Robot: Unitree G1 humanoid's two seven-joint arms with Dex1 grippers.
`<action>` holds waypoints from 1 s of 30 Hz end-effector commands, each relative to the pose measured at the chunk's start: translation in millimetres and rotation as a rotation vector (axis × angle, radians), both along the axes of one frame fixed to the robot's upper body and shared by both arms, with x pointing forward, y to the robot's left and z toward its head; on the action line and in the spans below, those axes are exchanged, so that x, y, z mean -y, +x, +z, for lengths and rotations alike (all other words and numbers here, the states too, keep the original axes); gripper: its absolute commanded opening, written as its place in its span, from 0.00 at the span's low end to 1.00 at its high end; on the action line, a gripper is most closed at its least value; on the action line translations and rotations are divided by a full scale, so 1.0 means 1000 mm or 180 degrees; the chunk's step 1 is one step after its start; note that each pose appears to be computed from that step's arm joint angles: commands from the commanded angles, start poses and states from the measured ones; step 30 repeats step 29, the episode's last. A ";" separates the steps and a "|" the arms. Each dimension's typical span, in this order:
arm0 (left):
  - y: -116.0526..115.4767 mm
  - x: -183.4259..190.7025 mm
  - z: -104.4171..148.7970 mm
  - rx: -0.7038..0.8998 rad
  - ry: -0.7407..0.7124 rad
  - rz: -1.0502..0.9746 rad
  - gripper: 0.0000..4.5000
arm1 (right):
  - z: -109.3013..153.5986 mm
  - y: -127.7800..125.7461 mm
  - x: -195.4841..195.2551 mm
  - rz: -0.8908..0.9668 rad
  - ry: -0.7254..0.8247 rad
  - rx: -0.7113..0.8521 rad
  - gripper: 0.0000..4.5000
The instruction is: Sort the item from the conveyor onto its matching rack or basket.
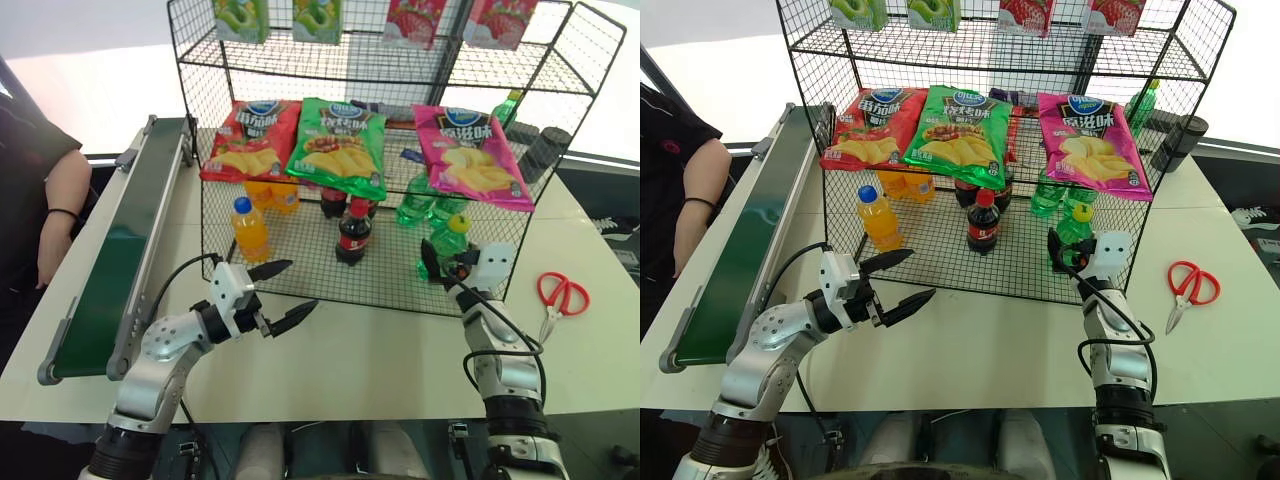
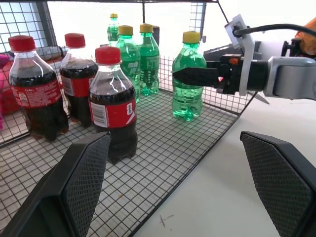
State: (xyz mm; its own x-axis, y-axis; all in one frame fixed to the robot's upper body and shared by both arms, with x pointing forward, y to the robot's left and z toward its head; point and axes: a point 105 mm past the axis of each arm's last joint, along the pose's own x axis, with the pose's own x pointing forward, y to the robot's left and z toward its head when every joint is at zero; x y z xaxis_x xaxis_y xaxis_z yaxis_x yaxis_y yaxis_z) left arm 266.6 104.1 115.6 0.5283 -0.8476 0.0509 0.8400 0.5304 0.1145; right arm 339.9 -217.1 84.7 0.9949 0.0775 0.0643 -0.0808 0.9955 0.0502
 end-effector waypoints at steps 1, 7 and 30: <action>0.000 0.000 0.006 0.0106 -0.0018 0.0022 1.00 | 0.025 -0.010 0.001 0.0024 -0.0233 0.0240 0.99; 0.010 -0.012 -0.005 -0.0047 0.0177 0.0265 1.00 | 0.038 -0.033 -0.006 0.0165 -0.0614 0.0287 0.99; 0.011 -0.087 -0.025 -0.0320 0.0773 0.0810 1.00 | 0.038 -0.110 0.009 0.1061 -0.0995 -0.0307 0.99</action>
